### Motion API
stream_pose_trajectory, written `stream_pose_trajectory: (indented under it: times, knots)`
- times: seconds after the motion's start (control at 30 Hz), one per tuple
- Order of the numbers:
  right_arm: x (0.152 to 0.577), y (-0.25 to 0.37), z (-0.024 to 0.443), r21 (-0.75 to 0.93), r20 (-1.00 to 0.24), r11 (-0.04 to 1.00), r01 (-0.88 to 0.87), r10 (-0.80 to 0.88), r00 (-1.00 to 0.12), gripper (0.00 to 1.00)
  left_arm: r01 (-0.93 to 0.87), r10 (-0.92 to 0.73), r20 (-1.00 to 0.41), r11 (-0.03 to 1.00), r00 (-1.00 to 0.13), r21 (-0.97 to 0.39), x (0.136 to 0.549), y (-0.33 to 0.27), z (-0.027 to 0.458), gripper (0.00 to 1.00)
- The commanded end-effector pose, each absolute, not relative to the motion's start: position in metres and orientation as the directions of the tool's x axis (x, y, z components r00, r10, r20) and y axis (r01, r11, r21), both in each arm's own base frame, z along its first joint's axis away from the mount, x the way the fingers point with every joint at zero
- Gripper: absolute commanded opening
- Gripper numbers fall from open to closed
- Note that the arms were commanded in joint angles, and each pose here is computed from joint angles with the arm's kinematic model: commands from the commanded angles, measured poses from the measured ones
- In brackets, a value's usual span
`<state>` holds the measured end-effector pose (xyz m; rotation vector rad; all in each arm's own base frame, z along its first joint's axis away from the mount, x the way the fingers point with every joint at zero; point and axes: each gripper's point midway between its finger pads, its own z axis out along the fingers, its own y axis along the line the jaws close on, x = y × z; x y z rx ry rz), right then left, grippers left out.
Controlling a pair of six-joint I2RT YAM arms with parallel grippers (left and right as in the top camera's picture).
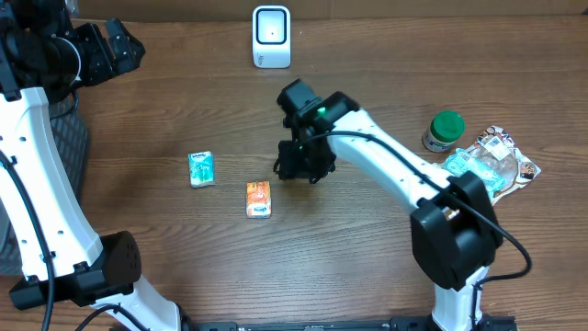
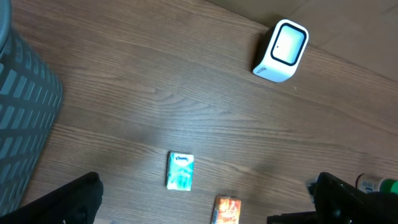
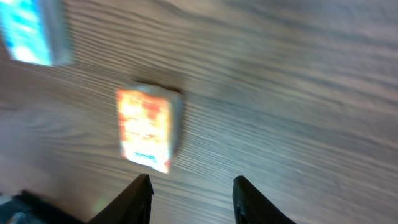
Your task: Scan the item barcode
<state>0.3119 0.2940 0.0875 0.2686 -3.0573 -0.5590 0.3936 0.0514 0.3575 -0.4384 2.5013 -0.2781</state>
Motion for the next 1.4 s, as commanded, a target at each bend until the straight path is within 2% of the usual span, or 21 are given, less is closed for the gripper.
stream_pose_trajectory:
  times: [0.0, 0.17, 0.5, 0.83, 1.13, 1.3, 1.37]
  knots:
    - [0.29, 0.316, 0.088, 0.455, 0.016, 0.865, -0.213, -0.247, -0.969, 0.38, -0.251, -0.375, -0.522, 0.922, -0.766, -0.295, 0.391, 0.051, 0.364, 1.0]
    - [0.268, 0.331, 0.065, 0.536, 0.059, 0.82, -0.198, -0.27, -0.961, 0.35, -0.251, -0.375, -0.522, 0.922, -0.766, -0.295, 0.391, 0.051, 0.364, 0.99]
    - [0.257, 0.33, 0.022, 0.548, 0.085, 0.829, -0.108, -0.184, -0.979, 0.31, -0.251, -0.375, -0.522, 0.922, -0.766, -0.295, 0.391, 0.051, 0.364, 1.0]
    - [0.246, 0.343, 0.009, 0.589, 0.063, 0.8, -0.112, -0.184, -0.981, 0.29, -0.251, -0.375, -0.522, 0.922, -0.766, -0.295, 0.391, 0.051, 0.364, 1.0]
    - [0.251, 0.342, -0.014, 0.55, 0.105, 0.835, -0.023, -0.097, -0.99, 0.25, -0.251, -0.375, -0.522, 0.922, -0.766, -0.295, 0.391, 0.051, 0.364, 1.0]
    - [0.251, 0.338, -0.018, 0.54, 0.113, 0.841, -0.023, -0.099, -0.989, 0.07, -0.251, -0.375, -0.522, 0.922, -0.766, -0.295, 0.391, 0.051, 0.364, 1.0]
    - [0.253, 0.332, -0.015, 0.531, 0.121, 0.847, -0.021, -0.1, -0.988, 0.04, -0.251, -0.375, -0.522, 0.922, -0.766, -0.295, 0.391, 0.051, 0.364, 1.0]
